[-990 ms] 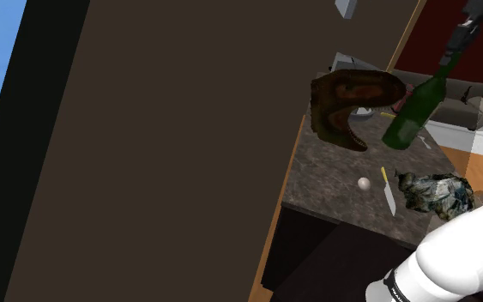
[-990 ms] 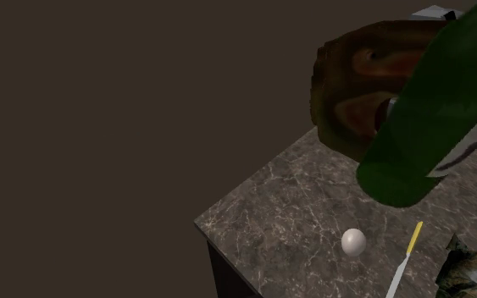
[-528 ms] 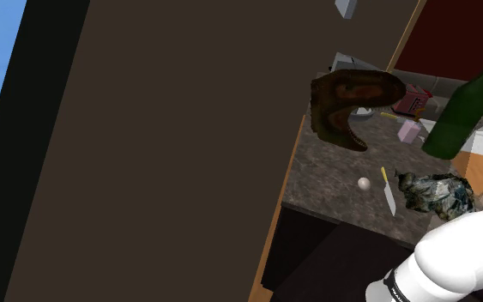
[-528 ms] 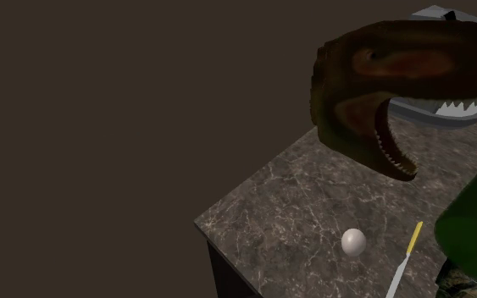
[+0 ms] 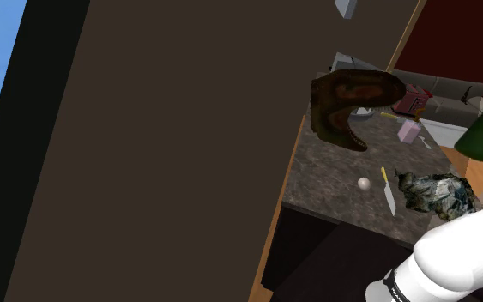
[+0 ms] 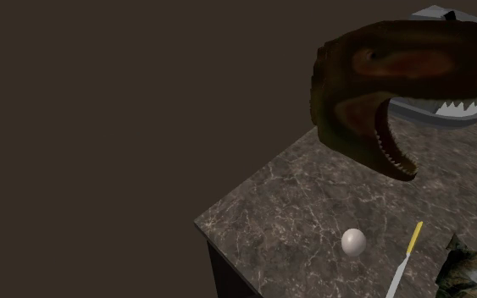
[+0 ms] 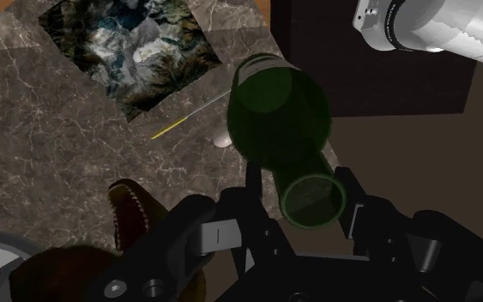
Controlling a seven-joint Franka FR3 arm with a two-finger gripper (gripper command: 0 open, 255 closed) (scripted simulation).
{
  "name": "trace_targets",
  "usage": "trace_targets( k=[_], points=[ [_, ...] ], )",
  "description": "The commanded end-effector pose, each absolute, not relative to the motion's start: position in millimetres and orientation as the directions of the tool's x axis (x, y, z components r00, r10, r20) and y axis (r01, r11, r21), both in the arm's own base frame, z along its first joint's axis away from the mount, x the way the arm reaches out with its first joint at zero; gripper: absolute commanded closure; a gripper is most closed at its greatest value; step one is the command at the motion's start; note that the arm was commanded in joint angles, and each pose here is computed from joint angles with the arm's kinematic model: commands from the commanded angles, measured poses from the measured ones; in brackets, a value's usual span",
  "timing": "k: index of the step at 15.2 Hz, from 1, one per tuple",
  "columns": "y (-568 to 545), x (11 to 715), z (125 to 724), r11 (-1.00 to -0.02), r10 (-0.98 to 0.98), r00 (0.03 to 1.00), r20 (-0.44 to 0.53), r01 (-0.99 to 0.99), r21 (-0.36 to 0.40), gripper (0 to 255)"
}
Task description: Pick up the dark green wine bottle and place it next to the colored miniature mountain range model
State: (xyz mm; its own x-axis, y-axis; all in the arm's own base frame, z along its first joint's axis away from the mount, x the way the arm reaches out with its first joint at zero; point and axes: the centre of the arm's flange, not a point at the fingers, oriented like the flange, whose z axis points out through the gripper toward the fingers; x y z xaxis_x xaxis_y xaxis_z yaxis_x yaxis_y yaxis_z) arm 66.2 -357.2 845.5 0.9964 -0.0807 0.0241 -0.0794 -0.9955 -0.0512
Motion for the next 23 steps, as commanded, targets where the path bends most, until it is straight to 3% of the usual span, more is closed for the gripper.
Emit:
trace_targets(
  k=[1,23],
  points=[
    [-354.5,32.1,857.0,-0.996,-0.076,0.997,0.024,-0.074,-0.053,255],
    [-354.5,32.1,740.9,-0.996,-0.076,0.997,0.024,-0.074,-0.053,255]
  ],
)
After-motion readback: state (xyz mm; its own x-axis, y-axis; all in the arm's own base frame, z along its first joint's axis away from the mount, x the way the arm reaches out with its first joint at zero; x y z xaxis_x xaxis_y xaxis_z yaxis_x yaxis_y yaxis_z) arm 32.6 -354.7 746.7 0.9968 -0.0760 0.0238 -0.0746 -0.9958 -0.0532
